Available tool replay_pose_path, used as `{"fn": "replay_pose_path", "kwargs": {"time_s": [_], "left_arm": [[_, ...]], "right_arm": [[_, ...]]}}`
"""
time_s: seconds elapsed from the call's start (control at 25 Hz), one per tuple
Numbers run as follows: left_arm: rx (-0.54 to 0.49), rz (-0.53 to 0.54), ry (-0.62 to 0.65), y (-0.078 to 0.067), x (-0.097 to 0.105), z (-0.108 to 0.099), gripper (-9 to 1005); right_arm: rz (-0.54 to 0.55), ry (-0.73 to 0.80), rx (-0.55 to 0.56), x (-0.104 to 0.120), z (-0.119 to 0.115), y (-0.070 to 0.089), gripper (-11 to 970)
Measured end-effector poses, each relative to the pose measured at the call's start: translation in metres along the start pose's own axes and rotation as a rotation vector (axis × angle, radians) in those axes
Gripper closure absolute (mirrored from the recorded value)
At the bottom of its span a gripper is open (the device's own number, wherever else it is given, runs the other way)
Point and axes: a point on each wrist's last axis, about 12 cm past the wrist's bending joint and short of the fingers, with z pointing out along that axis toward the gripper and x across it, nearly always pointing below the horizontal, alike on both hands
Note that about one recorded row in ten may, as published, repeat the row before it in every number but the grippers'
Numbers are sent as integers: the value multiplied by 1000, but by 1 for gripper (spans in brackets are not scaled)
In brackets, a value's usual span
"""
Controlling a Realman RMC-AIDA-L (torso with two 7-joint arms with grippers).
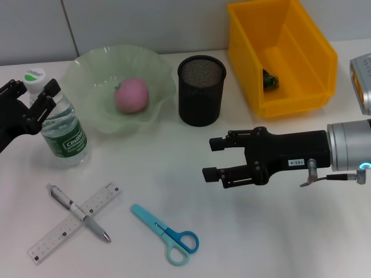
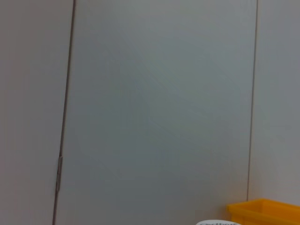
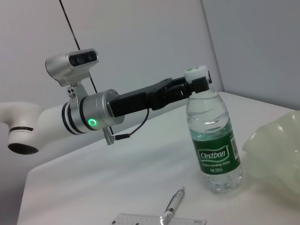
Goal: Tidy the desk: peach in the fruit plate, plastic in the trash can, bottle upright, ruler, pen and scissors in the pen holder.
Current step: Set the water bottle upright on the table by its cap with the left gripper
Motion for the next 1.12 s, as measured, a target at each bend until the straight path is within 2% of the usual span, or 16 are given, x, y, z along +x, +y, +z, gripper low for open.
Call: {"fn": "replay_pose_path", "kwargs": {"time_s": [1.12], "left_arm": [[1, -2, 15, -3, 5, -1, 416]], "right_arm": [[-3, 3, -5, -3, 0, -1, 180]]}}
